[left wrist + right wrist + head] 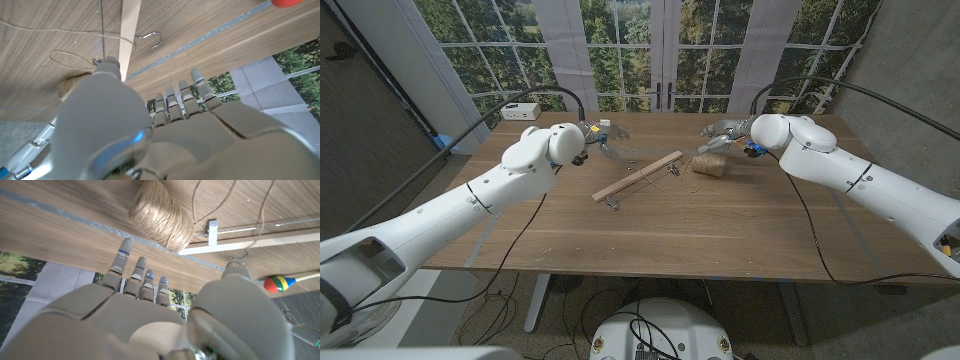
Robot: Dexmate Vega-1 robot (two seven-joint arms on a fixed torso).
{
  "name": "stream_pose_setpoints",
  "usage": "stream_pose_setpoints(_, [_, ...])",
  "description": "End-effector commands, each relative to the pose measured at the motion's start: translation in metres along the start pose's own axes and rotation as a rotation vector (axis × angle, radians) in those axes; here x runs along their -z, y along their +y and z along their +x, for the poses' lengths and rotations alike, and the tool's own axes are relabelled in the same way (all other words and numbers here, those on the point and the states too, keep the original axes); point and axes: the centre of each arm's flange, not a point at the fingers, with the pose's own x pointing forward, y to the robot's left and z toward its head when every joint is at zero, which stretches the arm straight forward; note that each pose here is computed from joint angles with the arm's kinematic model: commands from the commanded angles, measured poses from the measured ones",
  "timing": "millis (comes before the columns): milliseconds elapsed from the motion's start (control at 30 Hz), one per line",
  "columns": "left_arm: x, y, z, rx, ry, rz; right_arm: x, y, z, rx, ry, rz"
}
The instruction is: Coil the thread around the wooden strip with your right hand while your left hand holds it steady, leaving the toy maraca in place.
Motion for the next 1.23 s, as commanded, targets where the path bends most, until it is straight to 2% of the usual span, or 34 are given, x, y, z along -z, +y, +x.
stream_pose_setpoints(33, [0.019, 0.008, -0.026, -0.378, -0.102, -0.178, 0.012, -0.001, -0.02, 0.32, -0.24, 0.253])
stream_pose_setpoints(67, [0.021, 0.006, -0.029, -0.416, -0.122, -0.226, 0.012, -0.001, -0.022, 0.353, -0.259, 0.269])
stream_pose_setpoints(100, [0.022, 0.007, -0.03, -0.423, -0.126, -0.227, 0.013, -0.001, -0.023, 0.383, -0.277, 0.288])
stream_pose_setpoints(200, [0.025, 0.002, -0.037, -0.556, -0.151, -0.256, 0.014, 0.0, -0.027, 0.451, -0.316, 0.334])
stream_pose_setpoints(233, [0.023, 0.001, -0.04, -0.626, -0.149, -0.197, 0.015, 0.0, -0.028, 0.468, -0.327, 0.35])
stream_pose_setpoints(267, [0.024, 0.0, -0.042, -0.664, -0.147, -0.22, 0.015, 0.001, -0.028, 0.478, -0.337, 0.366])
stream_pose_setpoints(300, [0.027, 0.001, -0.042, -0.681, -0.177, -0.264, 0.016, 0.001, -0.029, 0.488, -0.349, 0.383])
stream_pose_setpoints(333, [0.03, 0.002, -0.04, -0.625, -0.179, -0.312, 0.017, 0.002, -0.029, 0.5, -0.36, 0.401])
stream_pose_setpoints(467, [0.044, -0.003, -0.037, -0.607, -0.225, -0.57, 0.021, 0.005, -0.031, 0.539, -0.405, 0.484])
stream_pose_setpoints(533, [0.05, -0.007, -0.038, -0.63, -0.241, -0.658, 0.023, 0.007, -0.031, 0.562, -0.435, 0.535])
stream_pose_setpoints(567, [0.051, -0.008, -0.039, -0.635, -0.237, -0.689, 0.024, 0.008, -0.032, 0.573, -0.445, 0.561])
stream_pose_setpoints(633, [0.054, -0.011, -0.042, -0.622, -0.281, -0.767, 0.027, 0.009, -0.033, 0.592, -0.464, 0.602])
stream_pose_setpoints(667, [0.055, -0.012, -0.045, -0.629, -0.271, -0.784, 0.029, 0.01, -0.033, 0.601, -0.472, 0.626])
stream_pose_setpoints(733, [0.059, -0.015, -0.049, -0.625, -0.32, -0.819, 0.032, 0.012, -0.035, 0.617, -0.485, 0.667])
stream_pose_setpoints(833, [0.063, -0.022, -0.055, -0.637, -0.331, -0.872, 0.036, 0.013, -0.042, 0.663, -0.463, 0.671])
stream_pose_setpoints(967, [0.072, -0.035, -0.053, -0.565, -0.386, -1.018, 0.038, 0.017, -0.052, 0.703, -0.418, 0.66])
stream_pose_setpoints(1067, [0.077, -0.046, -0.054, -0.569, -0.337, -0.984, 0.037, 0.024, -0.058, 0.726, -0.405, 0.666])
stream_pose_setpoints(1133, [0.082, -0.06, -0.05, -0.556, -0.29, -1.052, 0.034, 0.03, -0.059, 0.751, -0.42, 0.702])
stream_pose_setpoints(1167, [0.087, -0.066, -0.047, -0.538, -0.285, -1.101, 0.033, 0.033, -0.059, 0.761, -0.434, 0.715])
stream_pose_setpoints(1200, [0.094, -0.068, -0.044, -0.486, -0.3, -1.085, 0.028, 0.035, -0.059, 0.767, -0.441, 0.713])
stream_pose_setpoints(1233, [0.094, -0.068, -0.044, -0.483, -0.304, -1.085, 0.028, 0.035, -0.059, 0.768, -0.441, 0.712])
